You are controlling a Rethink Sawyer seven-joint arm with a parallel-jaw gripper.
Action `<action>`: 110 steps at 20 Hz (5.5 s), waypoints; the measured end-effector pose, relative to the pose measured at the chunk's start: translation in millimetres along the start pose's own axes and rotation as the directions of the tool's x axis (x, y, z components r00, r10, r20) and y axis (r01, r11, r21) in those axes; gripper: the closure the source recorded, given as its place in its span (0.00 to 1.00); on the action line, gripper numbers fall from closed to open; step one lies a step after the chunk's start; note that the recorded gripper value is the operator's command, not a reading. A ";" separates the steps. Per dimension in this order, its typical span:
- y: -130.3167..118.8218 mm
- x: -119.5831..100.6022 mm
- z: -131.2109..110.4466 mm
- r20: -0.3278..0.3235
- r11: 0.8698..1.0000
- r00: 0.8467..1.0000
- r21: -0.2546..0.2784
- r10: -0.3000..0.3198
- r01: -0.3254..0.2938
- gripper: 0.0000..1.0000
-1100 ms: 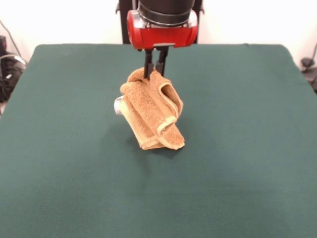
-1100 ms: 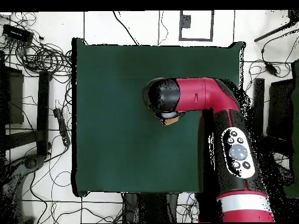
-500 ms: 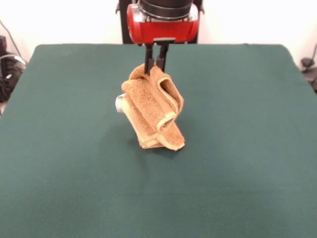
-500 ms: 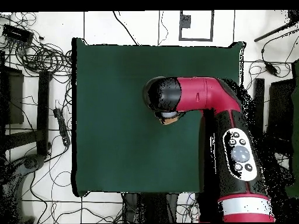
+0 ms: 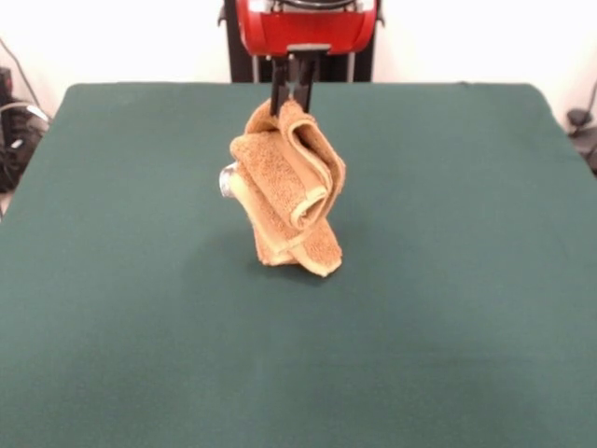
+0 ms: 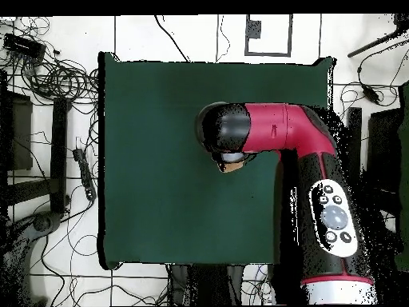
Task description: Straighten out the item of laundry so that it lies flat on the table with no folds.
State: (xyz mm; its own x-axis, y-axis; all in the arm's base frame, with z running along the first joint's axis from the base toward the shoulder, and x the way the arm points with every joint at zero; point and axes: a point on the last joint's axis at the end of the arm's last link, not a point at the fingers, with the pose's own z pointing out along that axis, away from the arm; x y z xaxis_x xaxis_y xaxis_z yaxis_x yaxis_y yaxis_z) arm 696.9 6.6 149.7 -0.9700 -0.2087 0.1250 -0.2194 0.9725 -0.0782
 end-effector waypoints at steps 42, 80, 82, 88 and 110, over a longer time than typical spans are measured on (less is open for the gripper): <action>-15.6 19.2 -45.4 -0.107 0.998 0.993 -0.024 0.046 -0.049 1.00; -40.4 -3.7 -64.0 -0.046 0.997 0.998 0.053 0.051 -0.048 1.00; -41.7 -5.9 -60.7 -0.030 0.997 0.999 0.075 0.040 -0.037 1.00; -41.5 -19.6 -51.5 0.080 0.976 0.995 0.214 -0.051 0.033 1.00; -3.7 -30.9 -11.0 0.235 0.818 0.941 0.572 -0.243 0.069 1.00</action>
State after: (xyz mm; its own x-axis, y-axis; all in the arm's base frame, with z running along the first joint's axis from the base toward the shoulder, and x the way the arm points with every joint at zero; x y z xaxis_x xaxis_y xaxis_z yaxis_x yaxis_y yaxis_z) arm 728.8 10.6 157.0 -0.8843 -0.4571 -0.0954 -0.3061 0.7217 -0.6209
